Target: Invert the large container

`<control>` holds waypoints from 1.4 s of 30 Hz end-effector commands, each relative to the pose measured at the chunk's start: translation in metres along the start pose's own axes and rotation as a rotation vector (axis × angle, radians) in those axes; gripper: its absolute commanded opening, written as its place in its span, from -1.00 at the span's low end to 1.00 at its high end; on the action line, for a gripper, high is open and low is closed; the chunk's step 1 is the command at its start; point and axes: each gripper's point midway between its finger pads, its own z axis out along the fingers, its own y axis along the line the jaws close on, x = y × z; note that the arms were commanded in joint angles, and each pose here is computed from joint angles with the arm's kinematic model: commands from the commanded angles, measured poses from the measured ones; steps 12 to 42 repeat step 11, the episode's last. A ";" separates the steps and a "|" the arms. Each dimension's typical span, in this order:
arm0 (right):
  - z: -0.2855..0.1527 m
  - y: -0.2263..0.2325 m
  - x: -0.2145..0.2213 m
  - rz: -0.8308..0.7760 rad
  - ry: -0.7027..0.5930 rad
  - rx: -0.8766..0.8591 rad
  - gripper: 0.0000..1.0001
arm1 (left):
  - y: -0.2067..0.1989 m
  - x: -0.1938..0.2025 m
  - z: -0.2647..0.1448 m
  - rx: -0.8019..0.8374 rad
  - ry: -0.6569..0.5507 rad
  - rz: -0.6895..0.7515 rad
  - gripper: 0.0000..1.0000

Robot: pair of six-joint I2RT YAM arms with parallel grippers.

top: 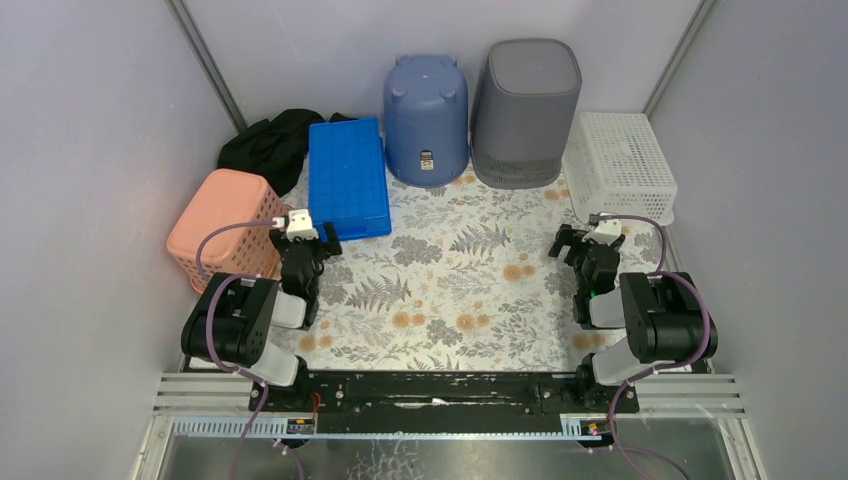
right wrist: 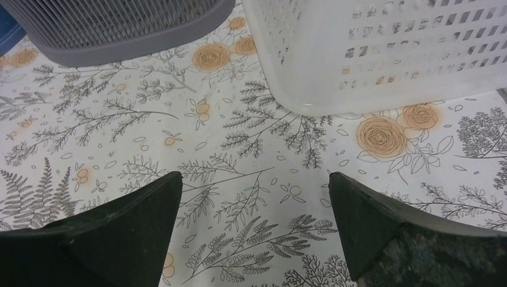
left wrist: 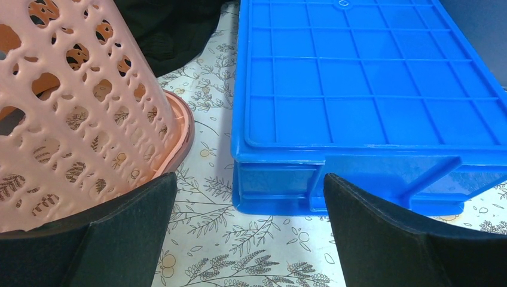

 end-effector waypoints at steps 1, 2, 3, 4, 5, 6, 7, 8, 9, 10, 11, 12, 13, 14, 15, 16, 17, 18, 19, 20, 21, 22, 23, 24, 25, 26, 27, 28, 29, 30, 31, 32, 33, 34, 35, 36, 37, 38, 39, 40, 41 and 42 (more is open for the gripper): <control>0.004 0.006 -0.015 -0.018 -0.042 -0.028 0.99 | 0.000 -0.016 0.006 -0.006 -0.058 -0.024 1.00; 0.004 0.006 -0.015 -0.018 -0.042 -0.028 0.99 | 0.000 -0.016 0.006 -0.006 -0.058 -0.024 1.00; 0.004 0.006 -0.015 -0.019 -0.042 -0.029 0.99 | 0.000 -0.017 0.006 -0.006 -0.059 -0.025 1.00; 0.004 0.006 -0.015 -0.019 -0.043 -0.029 0.98 | 0.000 -0.017 0.005 -0.005 -0.059 -0.024 1.00; 0.004 0.006 -0.015 -0.019 -0.043 -0.029 0.98 | 0.000 -0.017 0.005 -0.006 -0.058 -0.024 1.00; 0.004 0.006 -0.015 -0.020 -0.042 -0.029 0.98 | 0.000 -0.017 0.006 -0.005 -0.058 -0.024 1.00; 0.005 0.008 -0.015 -0.024 -0.039 -0.039 0.98 | 0.000 -0.017 0.006 -0.005 -0.059 -0.024 1.00; 0.006 0.011 -0.014 -0.028 -0.032 -0.058 0.99 | 0.001 -0.016 0.005 -0.006 -0.057 -0.024 1.00; 0.006 0.012 -0.014 -0.031 -0.029 -0.064 0.99 | 0.000 -0.017 0.005 -0.004 -0.058 -0.024 1.00; 0.005 0.012 -0.014 -0.031 -0.032 -0.064 0.98 | 0.000 -0.017 0.006 -0.005 -0.058 -0.024 1.00; 0.004 0.012 -0.014 -0.034 -0.038 -0.064 0.99 | 0.000 -0.017 0.006 -0.005 -0.058 -0.024 1.00; 0.004 0.012 -0.014 -0.034 -0.038 -0.064 0.99 | 0.000 -0.017 0.006 -0.005 -0.058 -0.024 1.00; 0.004 0.012 -0.014 -0.034 -0.038 -0.064 0.99 | 0.000 -0.017 0.006 -0.005 -0.058 -0.024 1.00; 0.004 0.012 -0.014 -0.034 -0.038 -0.064 0.99 | 0.000 -0.017 0.006 -0.005 -0.058 -0.024 1.00; 0.004 0.012 -0.014 -0.034 -0.038 -0.064 0.99 | 0.000 -0.017 0.006 -0.005 -0.058 -0.024 1.00; 0.004 0.012 -0.014 -0.034 -0.038 -0.064 0.99 | 0.000 -0.017 0.006 -0.005 -0.058 -0.024 1.00; 0.004 0.012 -0.014 -0.034 -0.038 -0.064 0.99 | 0.000 -0.017 0.006 -0.005 -0.058 -0.024 1.00; 0.004 0.012 -0.014 -0.034 -0.038 -0.064 0.99 | 0.000 -0.017 0.006 -0.005 -0.058 -0.024 1.00; 0.004 0.012 -0.014 -0.034 -0.038 -0.064 0.99 | 0.000 -0.017 0.006 -0.005 -0.058 -0.024 1.00; 0.004 0.012 -0.014 -0.034 -0.038 -0.064 0.99 | 0.000 -0.017 0.006 -0.005 -0.058 -0.024 1.00; 0.004 0.012 -0.014 -0.034 -0.038 -0.064 0.99 | 0.000 -0.017 0.006 -0.005 -0.058 -0.024 1.00; 0.004 0.012 -0.014 -0.034 -0.038 -0.064 0.99 | 0.000 -0.017 0.006 -0.005 -0.058 -0.024 1.00; 0.004 0.012 -0.014 -0.034 -0.038 -0.064 0.99 | 0.000 -0.017 0.006 -0.005 -0.058 -0.024 1.00; 0.004 0.012 -0.014 -0.034 -0.038 -0.064 0.99 | 0.000 -0.017 0.006 -0.005 -0.058 -0.024 1.00; 0.004 0.012 -0.014 -0.034 -0.038 -0.064 0.99 | 0.000 -0.017 0.006 -0.005 -0.058 -0.024 1.00; 0.004 0.012 -0.014 -0.034 -0.038 -0.064 0.99 | 0.000 -0.017 0.006 -0.005 -0.058 -0.024 1.00; 0.004 0.012 -0.014 -0.034 -0.038 -0.064 0.99 | 0.000 -0.017 0.006 -0.005 -0.058 -0.024 1.00; 0.004 0.012 -0.014 -0.034 -0.038 -0.064 0.99 | 0.000 -0.017 0.006 -0.005 -0.058 -0.024 1.00; 0.004 0.012 -0.014 -0.034 -0.038 -0.064 0.99 | 0.000 -0.017 0.006 -0.005 -0.058 -0.024 1.00; 0.004 0.012 -0.014 -0.034 -0.038 -0.064 0.99 | 0.000 -0.017 0.006 -0.005 -0.058 -0.024 1.00; 0.004 0.012 -0.014 -0.034 -0.038 -0.064 0.99 | 0.000 -0.017 0.006 -0.005 -0.058 -0.024 1.00; 0.004 0.012 -0.014 -0.034 -0.038 -0.064 0.99 | 0.000 -0.017 0.006 -0.005 -0.058 -0.024 1.00; 0.004 0.012 -0.014 -0.034 -0.038 -0.064 0.99 | 0.000 -0.017 0.006 -0.005 -0.058 -0.024 1.00; 0.004 0.012 -0.014 -0.034 -0.038 -0.064 0.99 | 0.000 -0.017 0.006 -0.005 -0.058 -0.024 1.00; 0.004 0.012 -0.014 -0.034 -0.038 -0.064 0.99 | 0.000 -0.017 0.006 -0.005 -0.058 -0.024 1.00; 0.004 0.012 -0.014 -0.034 -0.038 -0.064 0.99 | 0.000 -0.017 0.006 -0.005 -0.058 -0.024 1.00; 0.004 0.012 -0.014 -0.034 -0.038 -0.064 0.99 | 0.000 -0.017 0.006 -0.005 -0.058 -0.024 1.00; 0.004 0.012 -0.014 -0.034 -0.038 -0.064 0.99 | 0.000 -0.017 0.006 -0.005 -0.058 -0.024 1.00; 0.004 0.012 -0.014 -0.034 -0.038 -0.064 0.99 | 0.000 -0.017 0.006 -0.005 -0.058 -0.024 1.00; 0.004 0.012 -0.014 -0.034 -0.038 -0.064 0.99 | 0.000 -0.017 0.006 -0.005 -0.058 -0.024 1.00; 0.004 0.012 -0.014 -0.034 -0.038 -0.064 0.99 | 0.000 -0.017 0.006 -0.005 -0.058 -0.024 1.00; 0.004 0.012 -0.014 -0.034 -0.038 -0.064 0.99 | 0.000 -0.017 0.006 -0.005 -0.058 -0.024 1.00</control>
